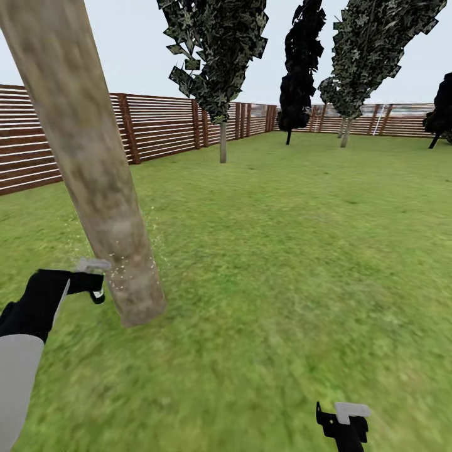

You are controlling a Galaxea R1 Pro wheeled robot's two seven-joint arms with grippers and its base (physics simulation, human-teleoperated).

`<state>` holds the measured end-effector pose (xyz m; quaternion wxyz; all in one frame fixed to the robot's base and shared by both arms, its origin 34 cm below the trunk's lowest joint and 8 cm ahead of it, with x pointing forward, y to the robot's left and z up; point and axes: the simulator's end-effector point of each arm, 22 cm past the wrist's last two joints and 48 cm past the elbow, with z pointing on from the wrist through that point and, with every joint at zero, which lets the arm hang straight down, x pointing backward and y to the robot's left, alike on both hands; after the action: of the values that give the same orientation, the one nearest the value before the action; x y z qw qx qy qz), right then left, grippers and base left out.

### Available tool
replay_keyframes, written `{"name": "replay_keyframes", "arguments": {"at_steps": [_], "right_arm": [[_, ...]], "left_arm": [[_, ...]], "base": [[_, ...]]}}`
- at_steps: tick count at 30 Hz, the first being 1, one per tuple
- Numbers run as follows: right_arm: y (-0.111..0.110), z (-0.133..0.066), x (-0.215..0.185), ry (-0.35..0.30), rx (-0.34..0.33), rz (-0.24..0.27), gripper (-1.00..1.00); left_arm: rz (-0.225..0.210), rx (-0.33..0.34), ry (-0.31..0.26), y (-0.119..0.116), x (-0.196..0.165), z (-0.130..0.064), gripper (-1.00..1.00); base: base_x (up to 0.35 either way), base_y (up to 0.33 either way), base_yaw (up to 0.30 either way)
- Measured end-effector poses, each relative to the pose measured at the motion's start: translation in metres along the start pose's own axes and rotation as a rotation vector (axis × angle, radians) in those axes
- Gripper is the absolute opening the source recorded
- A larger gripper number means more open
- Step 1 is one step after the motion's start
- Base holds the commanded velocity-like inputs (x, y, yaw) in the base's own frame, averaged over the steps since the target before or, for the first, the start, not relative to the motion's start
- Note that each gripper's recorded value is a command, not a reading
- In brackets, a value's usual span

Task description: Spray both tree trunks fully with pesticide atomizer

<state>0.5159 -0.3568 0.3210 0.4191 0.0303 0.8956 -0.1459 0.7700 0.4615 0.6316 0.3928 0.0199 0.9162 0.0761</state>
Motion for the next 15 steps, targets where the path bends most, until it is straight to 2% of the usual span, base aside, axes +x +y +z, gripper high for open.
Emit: {"name": "replay_keyframes", "arguments": {"at_steps": [3,5,9,13,15], "right_arm": [[0.0,0.0,0.0,0.0,0.001,0.0,1.0],[0.0,0.0,0.0,0.0,0.001,0.001,1.0],[0.0,0.0,0.0,0.0,0.0,0.002,1.0],[0.001,0.0,0.0,0.0,0.0,0.002,1.0],[0.001,0.0,0.0,0.0,0.0,0.002,1.0]], "left_arm": [[0.002,-0.034,0.001,0.035,0.0,-0.009,-1.0],[0.004,-0.026,-0.006,0.041,-0.004,-0.014,-1.0],[0.012,-0.095,-0.003,0.088,0.0,-0.028,-1.0],[-0.001,-0.094,-0.009,0.09,-0.001,-0.03,-1.0],[0.0,-0.099,-0.011,0.092,-0.001,-0.03,-1.0]], "base": [[0.0,0.0,0.0],[0.0,0.0,0.0],[0.0,0.0,0.079],[0.012,0.0,0.185],[0.261,0.0,0.013]]}}
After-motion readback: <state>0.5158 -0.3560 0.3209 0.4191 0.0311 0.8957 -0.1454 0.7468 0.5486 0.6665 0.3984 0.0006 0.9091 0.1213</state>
